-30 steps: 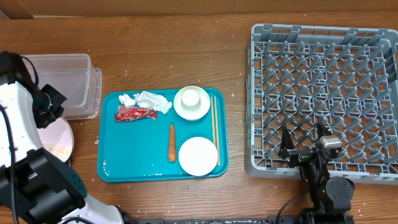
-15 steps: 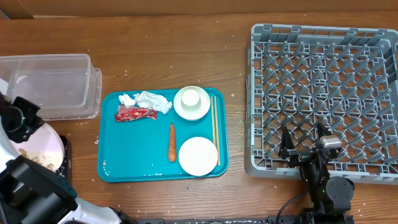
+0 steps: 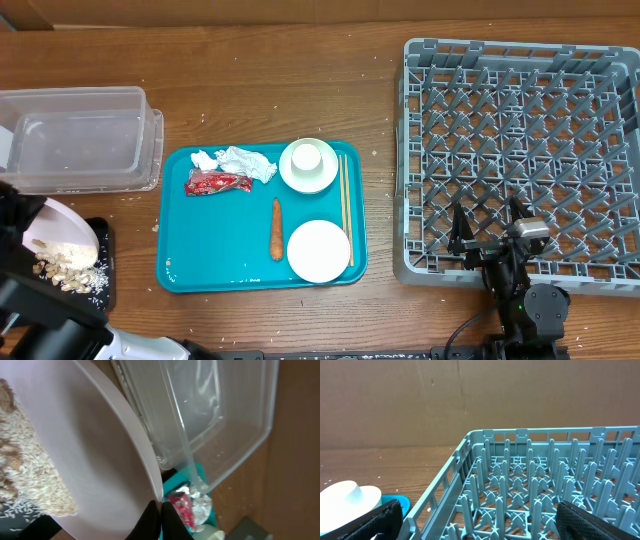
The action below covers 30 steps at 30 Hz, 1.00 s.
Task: Sort waste into correct bins and load items into the dishwasher
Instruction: 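Tilt the plate over the black tray to dump the rice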
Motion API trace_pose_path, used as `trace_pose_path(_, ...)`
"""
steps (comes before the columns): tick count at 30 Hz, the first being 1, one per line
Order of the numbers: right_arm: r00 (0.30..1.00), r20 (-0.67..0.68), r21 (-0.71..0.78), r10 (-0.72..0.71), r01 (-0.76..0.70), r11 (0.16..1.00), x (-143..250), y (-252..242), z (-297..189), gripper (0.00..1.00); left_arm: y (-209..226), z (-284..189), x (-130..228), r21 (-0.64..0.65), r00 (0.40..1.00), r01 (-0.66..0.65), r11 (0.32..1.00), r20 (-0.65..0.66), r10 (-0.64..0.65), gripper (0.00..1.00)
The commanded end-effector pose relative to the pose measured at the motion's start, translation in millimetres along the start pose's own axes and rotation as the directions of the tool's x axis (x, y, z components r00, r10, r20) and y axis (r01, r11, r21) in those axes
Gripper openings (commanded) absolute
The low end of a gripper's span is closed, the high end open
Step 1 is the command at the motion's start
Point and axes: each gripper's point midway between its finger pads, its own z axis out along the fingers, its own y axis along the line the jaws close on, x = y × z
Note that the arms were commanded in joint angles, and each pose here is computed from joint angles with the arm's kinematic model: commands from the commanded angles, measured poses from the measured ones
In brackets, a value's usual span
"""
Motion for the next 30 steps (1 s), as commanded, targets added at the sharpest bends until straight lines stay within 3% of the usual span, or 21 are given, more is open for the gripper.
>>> trace_pose_path(1,1.0,0.003,0.005,0.003,-0.003,1.0,2,-1,0,1.0,-18,-18,-6,0.173,1.0,-0.003,0.985,0.009,0.002,0.04)
trace_pose_path(11,1.0,0.003,0.005,0.003,-0.003,1.0,2,-1,0,1.0,-17,-51,-18,0.364,0.997,0.054,0.93,0.031,-0.07,0.04)
trace_pose_path(15,1.0,0.003,0.005,0.003,-0.003,1.0,2,-1,0,1.0,7,-56,-33,0.303,0.986,0.112,0.947,0.084,-0.143,0.04)
trace_pose_path(20,1.0,0.003,0.005,0.003,-0.003,1.0,2,-1,0,1.0,8,-73,-37,0.392,0.983,0.105,0.914,0.096,-0.154,0.04)
trace_pose_path(25,1.0,0.003,0.005,0.003,-0.003,1.0,2,-1,0,1.0,1,-102,-40,0.552,0.978,0.1,0.828,0.096,-0.183,0.04)
trace_pose_path(28,1.0,0.003,0.005,0.003,-0.004,1.0,2,-1,0,1.0,2,-109,-40,0.58,0.971,0.145,0.802,0.071,-0.227,0.04)
trace_pose_path(30,1.0,0.003,0.005,0.003,-0.003,1.0,2,-1,0,1.0,-2,-115,-41,0.615,0.976,0.1,0.782,0.091,-0.197,0.04)
